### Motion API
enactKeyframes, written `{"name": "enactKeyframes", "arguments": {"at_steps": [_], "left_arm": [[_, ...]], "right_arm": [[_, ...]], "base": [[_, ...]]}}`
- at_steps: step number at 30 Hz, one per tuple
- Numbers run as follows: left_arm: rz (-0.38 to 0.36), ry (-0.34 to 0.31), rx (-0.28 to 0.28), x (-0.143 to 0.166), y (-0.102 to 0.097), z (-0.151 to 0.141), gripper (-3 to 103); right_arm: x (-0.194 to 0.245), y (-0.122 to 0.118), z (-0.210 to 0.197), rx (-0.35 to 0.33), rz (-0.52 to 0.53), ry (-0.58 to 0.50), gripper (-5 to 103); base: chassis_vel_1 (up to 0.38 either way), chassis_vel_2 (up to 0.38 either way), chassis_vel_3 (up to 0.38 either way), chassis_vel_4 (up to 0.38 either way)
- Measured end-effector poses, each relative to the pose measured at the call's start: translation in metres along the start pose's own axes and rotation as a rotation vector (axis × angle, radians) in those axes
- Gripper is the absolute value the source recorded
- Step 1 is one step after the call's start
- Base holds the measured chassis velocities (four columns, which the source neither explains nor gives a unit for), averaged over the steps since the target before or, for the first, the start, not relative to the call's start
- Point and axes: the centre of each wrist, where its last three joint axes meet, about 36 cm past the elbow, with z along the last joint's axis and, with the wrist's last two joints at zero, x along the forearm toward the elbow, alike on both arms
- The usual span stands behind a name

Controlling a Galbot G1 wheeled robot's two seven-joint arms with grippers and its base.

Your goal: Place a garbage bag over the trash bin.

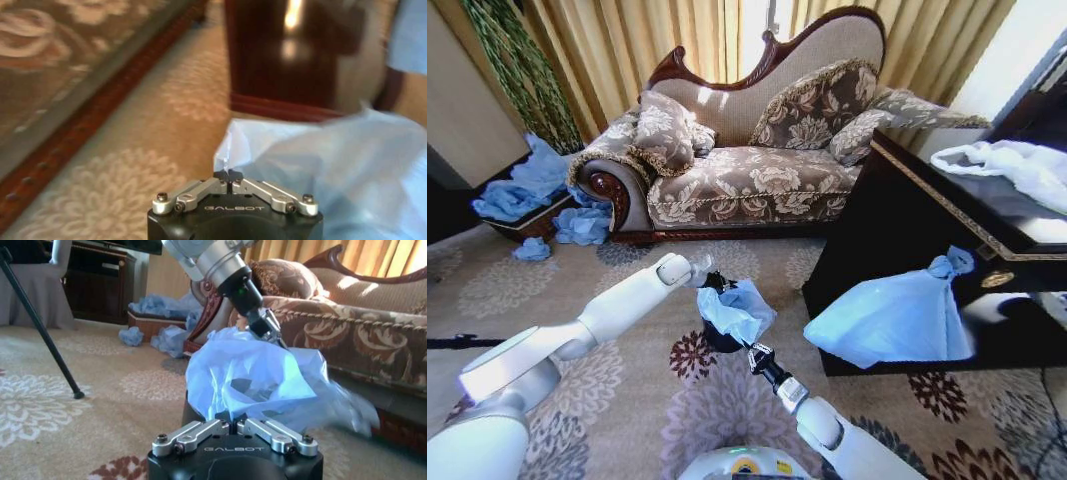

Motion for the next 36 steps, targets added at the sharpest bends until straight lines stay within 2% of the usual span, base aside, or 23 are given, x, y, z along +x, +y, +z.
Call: {"name": "enactKeyframes", "arguments": {"at_steps": [1, 4, 5, 7, 13, 19, 21, 22, 26, 27, 29, 30, 32, 33, 36], "left_arm": [[0.0, 0.0, 0.0, 0.0, 0.0, 0.0, 0], [-0.068, -0.027, 0.085, 0.001, 0.006, -0.007, 0], [-0.068, -0.027, 0.085, 0.001, 0.006, -0.007, 0], [-0.095, -0.031, 0.121, 0.005, 0.007, -0.008, 0], [-0.111, -0.02, 0.181, 0.017, -0.004, 0.006, 0], [-0.136, -0.007, 0.244, 0.037, -0.015, 0.026, 0], [-0.174, -0.016, 0.278, 0.05, -0.017, 0.036, 0], [-0.174, -0.016, 0.278, 0.05, -0.017, 0.036, 0], [-0.272, -0.04, 0.352, 0.07, -0.016, 0.044, 0], [-0.272, -0.04, 0.352, 0.07, -0.016, 0.044, 0], [-0.338, -0.051, 0.424, 0.077, -0.021, 0.045, 0], [-0.338, -0.051, 0.424, 0.077, -0.021, 0.045, 0], [-0.366, -0.052, 0.469, 0.081, -0.031, 0.045, 0], [-0.366, -0.052, 0.469, 0.081, -0.031, 0.045, 0], [-0.374, -0.05, 0.53, 0.086, -0.049, 0.042, 0]], "right_arm": [[0.0, 0.0, 0.0, 0.0, 0.0, 0.0, 0], [0.002, -0.005, -0.001, 0.006, 0.0, -0.008, 0], [0.002, -0.005, -0.001, 0.006, 0.0, -0.008, 0], [0.004, -0.01, 0.0, 0.01, -0.009, -0.019, 0], [0.002, -0.032, 0.006, 0.033, -0.034, -0.058, 0], [-0.008, -0.057, 0.019, 0.09, -0.099, -0.14, 0], [-0.013, -0.07, 0.024, 0.126, -0.143, -0.175, 0], [-0.013, -0.07, 0.024, 0.126, -0.143, -0.175, 0], [-0.021, -0.081, 0.018, 0.149, -0.162, -0.2, 0], [-0.021, -0.081, 0.018, 0.149, -0.162, -0.2, 0], [-0.027, -0.089, 0.015, 0.159, -0.167, -0.209, 0], [-0.027, -0.089, 0.015, 0.159, -0.167, -0.209, 0], [-0.034, -0.096, 0.013, 0.167, -0.183, -0.22, 0], [-0.034, -0.096, 0.013, 0.167, -0.183, -0.22, 0], [-0.047, -0.107, 0.012, 0.197, -0.223, -0.238, 0]], "base": [[0.0, 0.0, 0.0, 0.0], [0.0, 0.0, 0.0, 0.0], [0.0, 0.0, 0.0, 0.0], [0.0, 0.0, 0.0, 0.0], [0.0, 0.0, 0.0, 0.0], [0.0, 0.0, 0.0, 0.0], [0.0, 0.0, 0.0, 0.0], [0.0, 0.0, 0.0, 0.0], [0.0, 0.0, 0.0, 0.0], [0.0, 0.0, 0.0, 0.0], [0.0, 0.0, 0.0, 0.0], [0.0, 0.0, 0.0, 0.0], [0.0, 0.0, 0.0, 0.0], [0.0, 0.0, 0.0, 0.0], [0.0, 0.0, 0.0, 0.0]]}}
